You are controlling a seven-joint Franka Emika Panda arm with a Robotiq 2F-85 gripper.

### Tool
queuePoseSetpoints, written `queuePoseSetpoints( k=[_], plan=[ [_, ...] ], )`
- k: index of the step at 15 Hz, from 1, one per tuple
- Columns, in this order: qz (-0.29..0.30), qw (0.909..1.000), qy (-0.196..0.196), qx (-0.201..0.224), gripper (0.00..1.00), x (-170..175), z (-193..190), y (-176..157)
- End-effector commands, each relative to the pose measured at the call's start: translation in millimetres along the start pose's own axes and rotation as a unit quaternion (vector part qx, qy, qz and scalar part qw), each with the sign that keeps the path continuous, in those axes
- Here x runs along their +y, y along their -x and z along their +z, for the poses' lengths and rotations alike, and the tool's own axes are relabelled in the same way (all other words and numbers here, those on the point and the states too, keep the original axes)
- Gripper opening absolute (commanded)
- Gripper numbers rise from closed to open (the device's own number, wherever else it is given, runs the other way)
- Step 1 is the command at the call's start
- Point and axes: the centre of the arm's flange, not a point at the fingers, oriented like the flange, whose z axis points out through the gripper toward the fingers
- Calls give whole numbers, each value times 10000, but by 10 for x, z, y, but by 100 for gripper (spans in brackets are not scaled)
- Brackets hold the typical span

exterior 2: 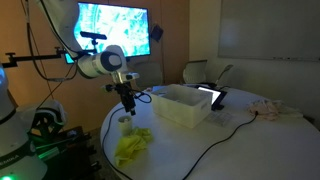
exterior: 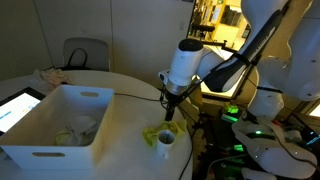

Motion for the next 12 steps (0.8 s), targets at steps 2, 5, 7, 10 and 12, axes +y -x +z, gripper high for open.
queuePoseSetpoints(
  k=[2, 5, 7, 10, 12],
  plan=[
    [397, 9992, -6, -74, 100, 177, 99, 156],
    [507, 9985, -32, -205, 100, 220, 222, 179],
    [523, 9982, -101, -272, 100, 245, 285, 173],
    [577, 9975, -282, -301, 100, 192, 387, 125],
    [733, 9963, -349, -272, 100, 174, 475, 95]
  ],
)
